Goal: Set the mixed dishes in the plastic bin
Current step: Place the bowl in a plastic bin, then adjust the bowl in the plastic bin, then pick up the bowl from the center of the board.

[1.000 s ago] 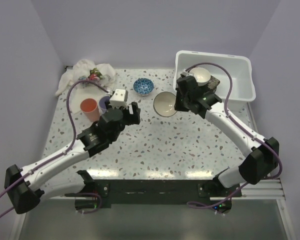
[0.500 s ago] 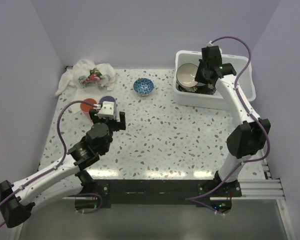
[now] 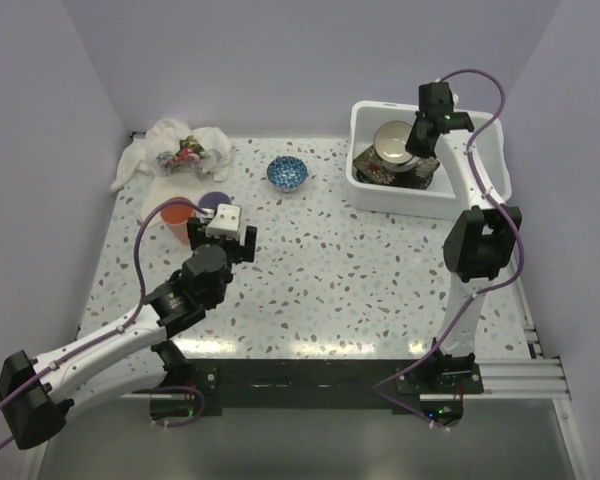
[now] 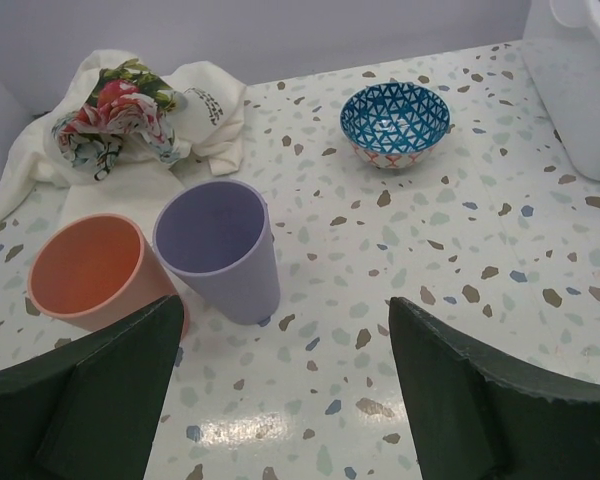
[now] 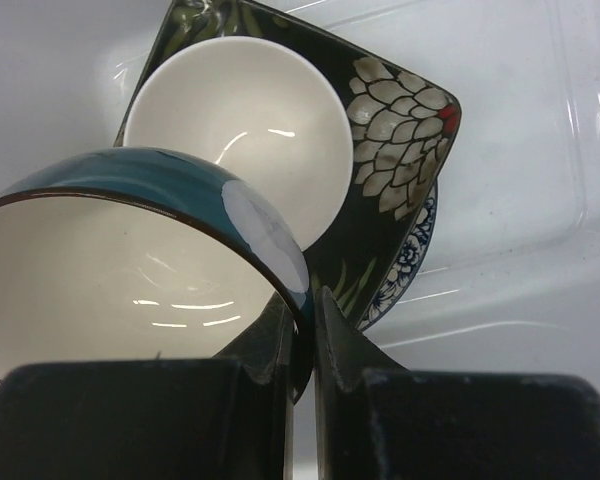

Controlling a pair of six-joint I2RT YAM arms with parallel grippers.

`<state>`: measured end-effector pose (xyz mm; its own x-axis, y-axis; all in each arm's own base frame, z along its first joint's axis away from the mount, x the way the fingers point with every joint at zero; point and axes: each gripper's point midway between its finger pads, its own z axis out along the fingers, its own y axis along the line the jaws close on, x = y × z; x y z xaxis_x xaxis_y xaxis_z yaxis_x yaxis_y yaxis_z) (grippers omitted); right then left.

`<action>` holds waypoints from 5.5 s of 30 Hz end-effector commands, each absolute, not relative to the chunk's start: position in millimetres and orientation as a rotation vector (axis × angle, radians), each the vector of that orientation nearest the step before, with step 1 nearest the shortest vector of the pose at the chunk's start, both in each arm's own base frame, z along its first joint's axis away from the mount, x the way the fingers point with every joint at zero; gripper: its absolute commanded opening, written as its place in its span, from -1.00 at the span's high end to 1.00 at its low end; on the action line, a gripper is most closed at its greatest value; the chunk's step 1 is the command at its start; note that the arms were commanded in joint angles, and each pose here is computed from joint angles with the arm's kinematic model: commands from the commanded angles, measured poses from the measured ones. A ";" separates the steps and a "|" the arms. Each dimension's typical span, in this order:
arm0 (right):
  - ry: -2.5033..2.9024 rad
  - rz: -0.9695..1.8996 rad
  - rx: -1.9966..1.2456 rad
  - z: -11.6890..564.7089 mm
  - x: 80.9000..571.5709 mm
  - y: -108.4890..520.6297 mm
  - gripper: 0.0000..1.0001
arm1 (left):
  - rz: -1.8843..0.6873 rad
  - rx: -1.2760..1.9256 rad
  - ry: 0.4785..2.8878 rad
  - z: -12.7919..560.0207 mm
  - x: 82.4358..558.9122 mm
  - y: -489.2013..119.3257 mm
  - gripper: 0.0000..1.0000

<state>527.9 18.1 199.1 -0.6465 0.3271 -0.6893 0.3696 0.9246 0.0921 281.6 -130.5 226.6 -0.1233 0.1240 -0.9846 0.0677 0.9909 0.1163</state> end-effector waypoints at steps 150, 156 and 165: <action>1.787 0.413 0.353 362.4 401.4 26.3 -0.97 | -0.212 0.108 1.788 260.7 359.4 -211.2 -0.75; 1.751 0.531 0.327 341.9 352.3 44.6 -0.97 | -0.281 0.087 1.831 261.5 395.7 -233.7 -0.74; 1.826 0.625 0.290 300.8 316.0 73.8 -0.97 | -0.262 -0.052 2.038 218.3 465.1 -227.7 -0.74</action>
